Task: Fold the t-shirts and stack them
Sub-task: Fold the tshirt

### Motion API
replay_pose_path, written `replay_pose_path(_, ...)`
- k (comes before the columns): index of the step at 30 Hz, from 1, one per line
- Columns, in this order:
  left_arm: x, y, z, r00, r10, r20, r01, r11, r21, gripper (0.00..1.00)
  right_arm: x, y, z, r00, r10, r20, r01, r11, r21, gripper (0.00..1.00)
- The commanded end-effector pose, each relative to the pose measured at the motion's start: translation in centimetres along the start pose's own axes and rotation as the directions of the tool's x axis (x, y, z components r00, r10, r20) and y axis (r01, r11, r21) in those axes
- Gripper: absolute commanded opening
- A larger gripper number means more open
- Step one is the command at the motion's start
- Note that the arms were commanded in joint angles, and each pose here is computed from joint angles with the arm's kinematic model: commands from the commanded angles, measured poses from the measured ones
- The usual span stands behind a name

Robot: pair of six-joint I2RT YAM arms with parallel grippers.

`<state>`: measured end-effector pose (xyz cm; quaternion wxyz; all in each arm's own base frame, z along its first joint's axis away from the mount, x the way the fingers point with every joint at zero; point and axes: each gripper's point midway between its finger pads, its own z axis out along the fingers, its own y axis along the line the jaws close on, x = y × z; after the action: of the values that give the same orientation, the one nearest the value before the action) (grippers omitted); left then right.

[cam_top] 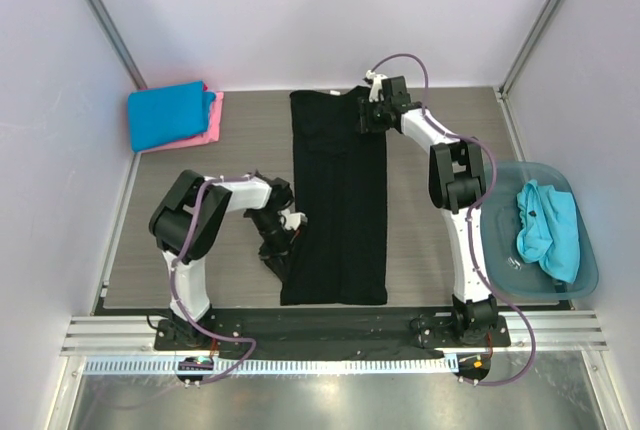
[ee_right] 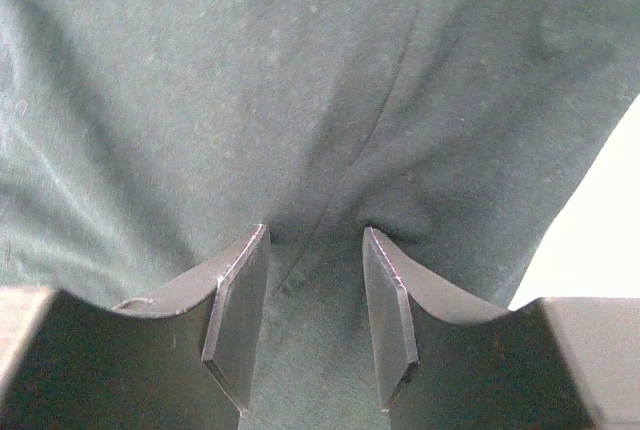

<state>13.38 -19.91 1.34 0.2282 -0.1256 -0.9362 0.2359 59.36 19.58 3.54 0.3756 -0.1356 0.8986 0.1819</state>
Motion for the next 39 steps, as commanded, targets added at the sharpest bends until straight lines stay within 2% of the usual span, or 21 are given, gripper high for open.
replay_pose_path(1, 2.0, -0.5, 1.0, 0.999, -0.001, -0.052, -0.001, 0.999, -0.037, 0.00, 3.4, -0.4, 2.3, 0.997, 0.003, -0.077, 0.000, 1.000, 0.029, 0.48)
replay_pose_path(6, 2.0, -0.8, 0.8, 0.999, 0.019, -0.042, -0.022, 0.997, -0.074, 0.00, 2.7, -0.2, 2.3, 0.998, -0.014, -0.059, 0.016, 0.999, 0.036, 0.48)
replay_pose_path(9, 2.0, 0.2, -0.9, 1.000, 0.007, -0.003, -0.008, 0.984, -0.179, 0.03, 1.1, -0.2, 0.6, 0.999, -0.020, -0.032, 0.021, 0.998, 0.051, 0.48)
replay_pose_path(10, 2.4, 0.3, -1.9, 1.000, 0.003, 0.020, 0.001, 0.979, -0.204, 0.32, 1.1, 0.0, -0.2, 0.999, -0.015, -0.034, 0.016, 0.999, 0.049, 0.49)
replay_pose_path(11, 2.2, 1.3, -2.9, 0.998, 0.004, 0.061, 0.013, 0.963, -0.269, 0.50, 0.6, 0.1, -1.1, 1.000, 0.003, -0.025, -0.002, 0.999, 0.049, 0.50)
replay_pose_path(13, 2.1, 1.8, -4.7, 0.993, -0.009, 0.116, 0.043, 0.957, -0.288, 0.67, -1.4, 0.7, -4.7, 1.000, 0.018, 0.013, -0.019, 0.998, 0.055, 0.53)
replay_pose_path(14, 2.1, 1.8, -6.0, 0.985, -0.012, 0.171, 0.062, 0.955, -0.289, 0.70, -1.7, 1.0, -6.1, 0.999, 0.027, 0.020, -0.029, 0.998, 0.062, 0.54)
replay_pose_path(16, 1.6, 2.0, -7.9, 0.960, -0.125, 0.251, 0.181, 0.960, -0.213, 0.78, -2.2, 2.2, -10.7, 0.996, 0.073, 0.050, -0.076, 0.995, 0.064, 0.54)
replay_pose_path(17, 1.6, 1.8, -8.6, 0.946, -0.156, 0.285, 0.211, 0.962, -0.174, 0.79, -2.2, 2.7, -12.5, 0.994, 0.094, 0.061, -0.098, 0.994, 0.058, 0.54)
replay_pose_path(18, 1.4, 1.7, -9.3, 0.927, -0.215, 0.306, 0.263, 0.957, -0.122, 0.80, 1.2, 3.3, -13.2, 0.988, 0.152, -0.001, -0.152, 0.988, 0.042, 0.54)
replay_pose_path(19, 1.2, 1.1, -9.6, 0.918, -0.241, 0.314, 0.280, 0.956, -0.084, 0.80, 2.2, 4.1, -14.3, 0.984, 0.176, -0.017, -0.175, 0.984, 0.025, 0.54)
replay_pose_path(20, 0.9, 0.3, -9.7, 0.921, -0.227, 0.316, 0.254, 0.966, -0.049, 0.80, 1.3, 5.5, -17.6, 0.984, 0.175, 0.028, -0.175, 0.985, -0.011, 0.54)
replay_pose_path(21, 0.7, -0.1, -9.9, 0.919, -0.221, 0.327, 0.245, 0.969, -0.036, 0.80, 5.4, 6.2, -18.1, 0.971, 0.233, -0.052, -0.235, 0.972, -0.029, 0.54)
replay_pose_path(24, 0.1, -0.4, -9.4, 0.907, -0.252, 0.337, 0.264, 0.964, 0.009, 0.80, 7.8, 8.7, -22.3, 0.960, 0.272, -0.067, -0.277, 0.956, -0.099, 0.54)
replay_pose_path(25, 0.4, -0.1, -8.6, 0.904, -0.278, 0.325, 0.288, 0.957, 0.019, 0.78, 11.1, 9.4, -22.7, 0.934, 0.330, -0.139, -0.345, 0.933, -0.105, 0.54)
replay_pose_path(27, 0.8, -0.3, -7.7, 0.899, -0.320, 0.300, 0.317, 0.947, 0.057, 0.75, 12.7, 10.4, -24.7, 0.910, 0.387, -0.151, -0.405, 0.906, -0.122, 0.54)
replay_pose_path(29, 1.4, -0.3, -6.6, 0.900, -0.342, 0.270, 0.330, 0.940, 0.089, 0.69, 16.1, 11.7, -25.6, 0.842, 0.485, -0.234, -0.521, 0.845, -0.121, 0.54)
replay_pose_path(30, 1.6, -0.4, -6.3, 0.897, -0.357, 0.261, 0.343, 0.934, 0.097, 0.68, 16.7, 12.2, -26.5, 0.827, 0.509, -0.238, -0.546, 0.827, -0.130, 0.54)
replay_pose_path(32, 1.8, -0.2, -5.4, 0.895, -0.368, 0.254, 0.352, 0.930, 0.106, 0.68, 20.3, 12.8, -27.2, 0.746, 0.587, -0.315, -0.637, 0.767, -0.077, 0.54)
replay_pose_path(36, 1.3, -0.4, -4.3, 0.887, -0.384, 0.258, 0.362, 0.923, 0.128, 0.69, 25.1, 12.6, -28.7, 0.696, 0.599, -0.395, -0.646, 0.763, 0.019, 0.53)
replay_pose_path(39, 1.2, -0.6, -3.2, 0.884, -0.392, 0.255, 0.368, 0.920, 0.139, 0.68, 28.6, 12.6, -29.6, 0.637, 0.626, -0.451, -0.664, 0.742, 0.093, 0.53)
